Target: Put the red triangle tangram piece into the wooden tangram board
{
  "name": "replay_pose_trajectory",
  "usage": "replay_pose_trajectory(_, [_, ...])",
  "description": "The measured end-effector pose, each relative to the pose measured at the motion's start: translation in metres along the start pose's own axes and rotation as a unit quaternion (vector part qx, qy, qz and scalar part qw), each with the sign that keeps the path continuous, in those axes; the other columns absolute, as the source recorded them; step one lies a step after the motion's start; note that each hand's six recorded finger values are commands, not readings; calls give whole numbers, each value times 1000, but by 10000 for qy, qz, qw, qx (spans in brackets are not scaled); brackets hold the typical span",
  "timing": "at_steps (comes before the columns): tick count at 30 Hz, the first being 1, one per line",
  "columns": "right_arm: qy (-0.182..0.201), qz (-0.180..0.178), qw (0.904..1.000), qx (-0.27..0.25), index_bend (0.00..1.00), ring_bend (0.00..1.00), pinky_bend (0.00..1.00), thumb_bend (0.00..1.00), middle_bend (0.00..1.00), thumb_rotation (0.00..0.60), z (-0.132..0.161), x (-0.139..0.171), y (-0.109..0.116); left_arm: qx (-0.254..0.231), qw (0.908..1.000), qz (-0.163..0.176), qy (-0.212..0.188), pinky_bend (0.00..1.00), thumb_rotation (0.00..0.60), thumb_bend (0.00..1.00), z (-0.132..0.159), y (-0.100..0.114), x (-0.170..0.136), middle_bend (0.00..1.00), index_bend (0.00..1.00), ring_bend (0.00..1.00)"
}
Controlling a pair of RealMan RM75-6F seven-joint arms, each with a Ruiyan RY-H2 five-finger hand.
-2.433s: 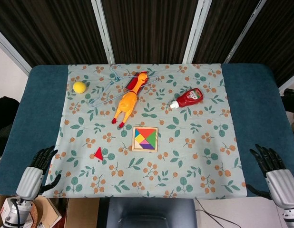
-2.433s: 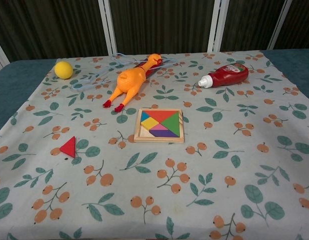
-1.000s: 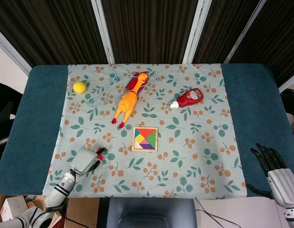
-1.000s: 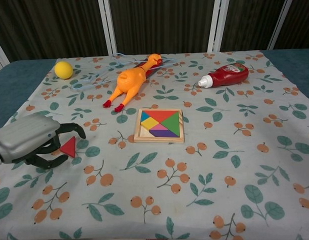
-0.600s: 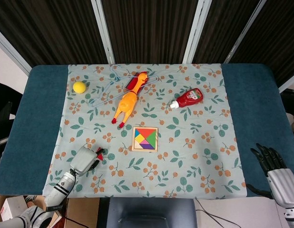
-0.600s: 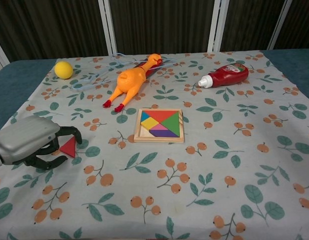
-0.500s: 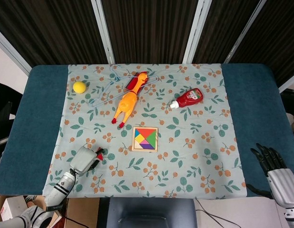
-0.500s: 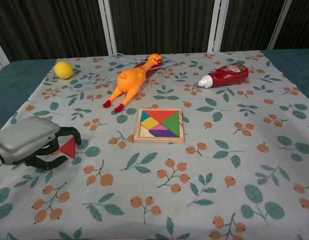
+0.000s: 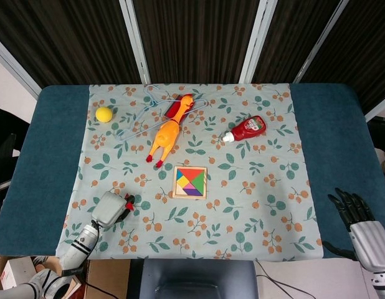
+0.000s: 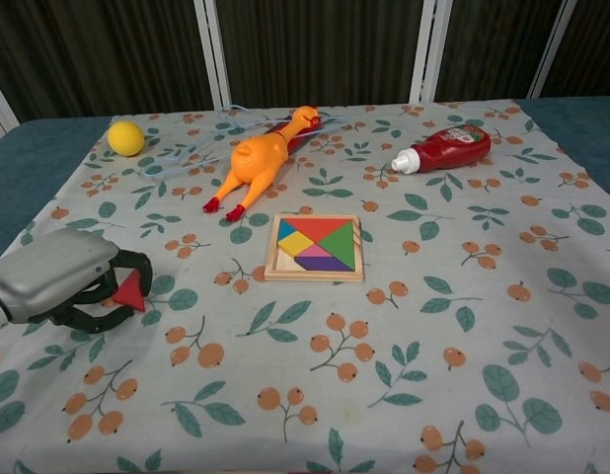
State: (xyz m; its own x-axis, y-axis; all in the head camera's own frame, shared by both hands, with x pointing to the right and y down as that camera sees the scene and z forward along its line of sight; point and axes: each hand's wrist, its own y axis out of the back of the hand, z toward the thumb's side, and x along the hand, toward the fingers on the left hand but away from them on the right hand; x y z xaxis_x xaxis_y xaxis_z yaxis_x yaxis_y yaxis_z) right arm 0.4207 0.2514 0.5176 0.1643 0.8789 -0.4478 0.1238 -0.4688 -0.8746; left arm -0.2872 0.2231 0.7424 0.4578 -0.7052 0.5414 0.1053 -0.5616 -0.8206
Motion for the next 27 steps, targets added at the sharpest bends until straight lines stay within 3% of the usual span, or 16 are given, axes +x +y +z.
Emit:
replay_pose_trajectory(6, [0,3,10000,4,0,0,0,203,0,600,0,0,0,-62,9999,104,4,1000,600,397,2,3,1,1000,601,1000])
replay_pose_trajectory(14, [23,4,10000,-4,0,0,0,202,0,600,1,0,0,-337,9991,244,-12,1000,600,397,11,11,4,1000,618,1000])
replay_pose_trajectory(27, [69,14,10000,-37,0,0,0,202,0,600,1,1,1,-939,9945,423,178,1000,600,397,61,38,32,1000,599,1000])
